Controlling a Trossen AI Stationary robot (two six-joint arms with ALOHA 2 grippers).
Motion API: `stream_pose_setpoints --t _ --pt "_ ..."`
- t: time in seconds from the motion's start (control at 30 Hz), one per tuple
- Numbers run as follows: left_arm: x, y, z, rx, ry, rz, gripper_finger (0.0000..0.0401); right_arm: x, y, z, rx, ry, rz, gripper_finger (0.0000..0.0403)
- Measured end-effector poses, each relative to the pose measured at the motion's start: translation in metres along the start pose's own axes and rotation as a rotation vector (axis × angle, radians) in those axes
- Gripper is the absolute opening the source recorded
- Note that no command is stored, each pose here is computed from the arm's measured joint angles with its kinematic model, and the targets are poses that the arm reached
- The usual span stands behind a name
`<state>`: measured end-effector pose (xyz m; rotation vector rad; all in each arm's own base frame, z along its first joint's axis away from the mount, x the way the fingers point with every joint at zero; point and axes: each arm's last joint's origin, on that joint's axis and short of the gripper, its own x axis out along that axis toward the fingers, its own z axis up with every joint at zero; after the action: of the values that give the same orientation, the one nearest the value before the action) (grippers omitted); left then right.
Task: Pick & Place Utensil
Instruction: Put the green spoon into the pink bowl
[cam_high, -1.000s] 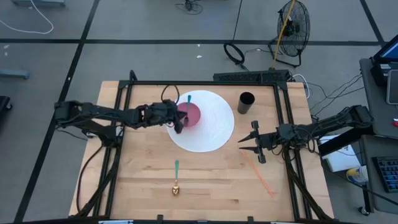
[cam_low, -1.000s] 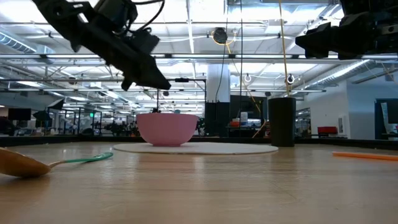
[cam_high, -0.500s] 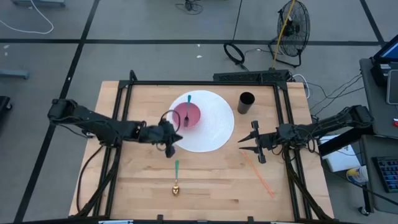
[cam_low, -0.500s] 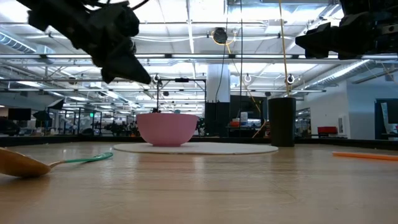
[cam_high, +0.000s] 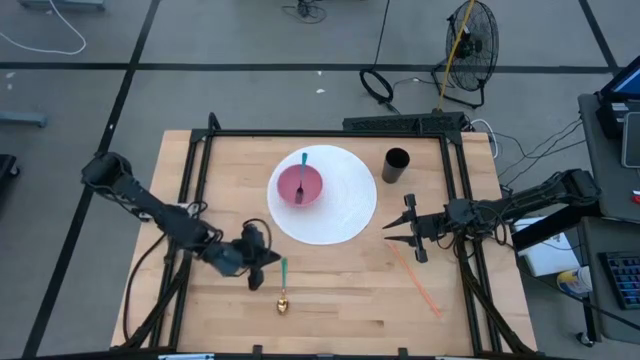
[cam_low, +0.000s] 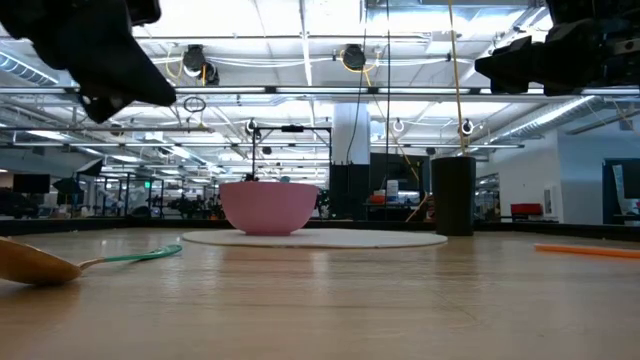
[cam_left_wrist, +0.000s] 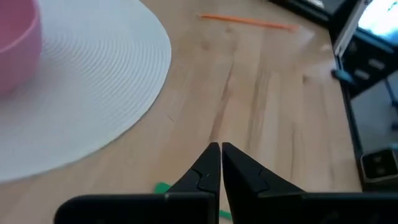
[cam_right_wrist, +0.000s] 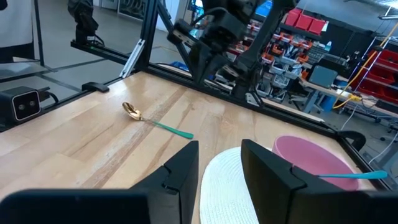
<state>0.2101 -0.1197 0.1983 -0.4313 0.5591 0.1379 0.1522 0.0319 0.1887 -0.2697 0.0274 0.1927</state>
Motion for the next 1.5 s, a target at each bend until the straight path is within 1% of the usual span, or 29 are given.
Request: stream_pose_setpoints --t 0.17,0.23,0.33,0.47,0.57,0.6,0.77,0.87,0.93,1.0,1.07,1.2,1.33,1.43,1.5 --pt "0.001 -0.01 -0.016 -0.085 -0.02 0.028 0.0008 0.0 0.0 0.0 0.01 0.0 0.0 0.0116" --pt "0.007 -0.013 -0.022 -0.124 -0.016 0.025 0.0003 0.0 0.0 0.0 0.01 0.0 0.0 0.0116" --pt "0.02 -0.015 -0.034 -0.166 0.009 0.04 0.0009 0.0 0.0 0.0 0.01 -0.004 -0.001 0.0116" --pt "0.032 -0.03 -0.041 -0.203 0.059 0.03 0.0015 0.0 0.0 0.0 0.01 -0.004 -0.001 0.0116" --pt "0.038 -0.044 -0.041 -0.231 0.087 0.048 0.0016 0.0 0.0 0.0 0.01 -0.004 -0.001 0.0116" --pt "0.039 -0.048 -0.039 -0.244 0.098 0.073 0.0016 0.0 0.0 0.001 0.01 -0.006 -0.002 0.0116" --pt "0.044 -0.066 -0.032 -0.273 0.195 0.281 0.0005 0.0 0.0 0.0 0.01 -0.006 -0.002 0.0116" --pt "0.051 -0.078 -0.024 -0.273 0.254 0.357 0.0006 0.0 0.0 0.001 0.01 -0.006 -0.002 0.0116" --pt "0.058 -0.085 -0.018 -0.256 0.274 0.384 0.0012 0.0 0.0 0.0 0.01 -0.006 -0.002 0.0116" --pt "0.063 -0.092 -0.012 -0.214 0.292 0.368 0.0016 0.0 0.0 0.0 0.01 -0.006 -0.002 0.0116" --pt "0.066 -0.098 -0.006 -0.158 0.318 0.32 0.0018 0.0 0.0 0.0 0.01 -0.006 -0.001 0.0116" --pt "0.069 -0.105 0.004 -0.043 0.388 0.194 0.0012 0.0 0.0 0.0 0.01 -0.005 -0.001 0.0116" --pt "0.069 -0.112 0.008 0.065 0.45 0.038 0.0004 0.0 0.0 0.0 0.01 -0.005 -0.002 0.0116" --pt "0.069 -0.117 0.009 0.138 0.474 -0.058 0.0015 0.0 0.0 0.0 0.01 -0.006 -0.002 0.0116" --pt "0.07 -0.121 0.012 0.179 0.446 -0.104 0.0024 0.0 0.0 0.0 0.01 -0.005 -0.002 0.0116"
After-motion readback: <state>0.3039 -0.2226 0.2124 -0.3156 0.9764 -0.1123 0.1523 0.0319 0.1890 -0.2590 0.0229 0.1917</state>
